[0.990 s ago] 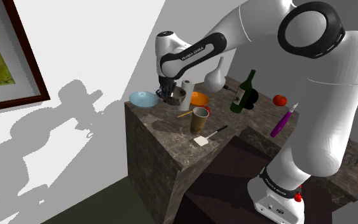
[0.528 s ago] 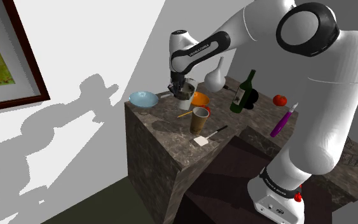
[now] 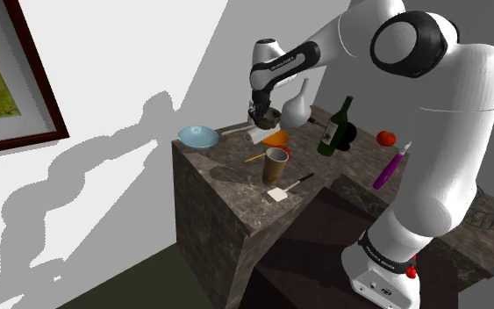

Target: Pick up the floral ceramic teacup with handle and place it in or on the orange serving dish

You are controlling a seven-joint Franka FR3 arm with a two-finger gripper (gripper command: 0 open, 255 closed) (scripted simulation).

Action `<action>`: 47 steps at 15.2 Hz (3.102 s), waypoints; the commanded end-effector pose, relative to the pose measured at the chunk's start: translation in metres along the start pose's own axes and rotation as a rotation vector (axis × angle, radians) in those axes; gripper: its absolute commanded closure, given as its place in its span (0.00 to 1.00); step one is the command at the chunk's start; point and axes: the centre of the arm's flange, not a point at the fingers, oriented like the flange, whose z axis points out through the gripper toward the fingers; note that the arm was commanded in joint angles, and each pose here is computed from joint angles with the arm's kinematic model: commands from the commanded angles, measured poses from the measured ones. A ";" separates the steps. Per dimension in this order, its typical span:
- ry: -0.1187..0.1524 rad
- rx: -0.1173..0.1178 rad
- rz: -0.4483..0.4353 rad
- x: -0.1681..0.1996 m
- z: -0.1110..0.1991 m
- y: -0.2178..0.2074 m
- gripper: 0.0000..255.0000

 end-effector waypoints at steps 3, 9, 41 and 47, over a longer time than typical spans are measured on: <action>0.001 -0.001 -0.001 -0.002 0.008 0.054 1.00; 0.001 -0.001 -0.001 -0.002 0.025 0.097 1.00; 0.001 -0.001 -0.001 -0.002 0.046 0.083 0.00; 0.001 -0.001 -0.001 -0.002 0.046 0.083 0.00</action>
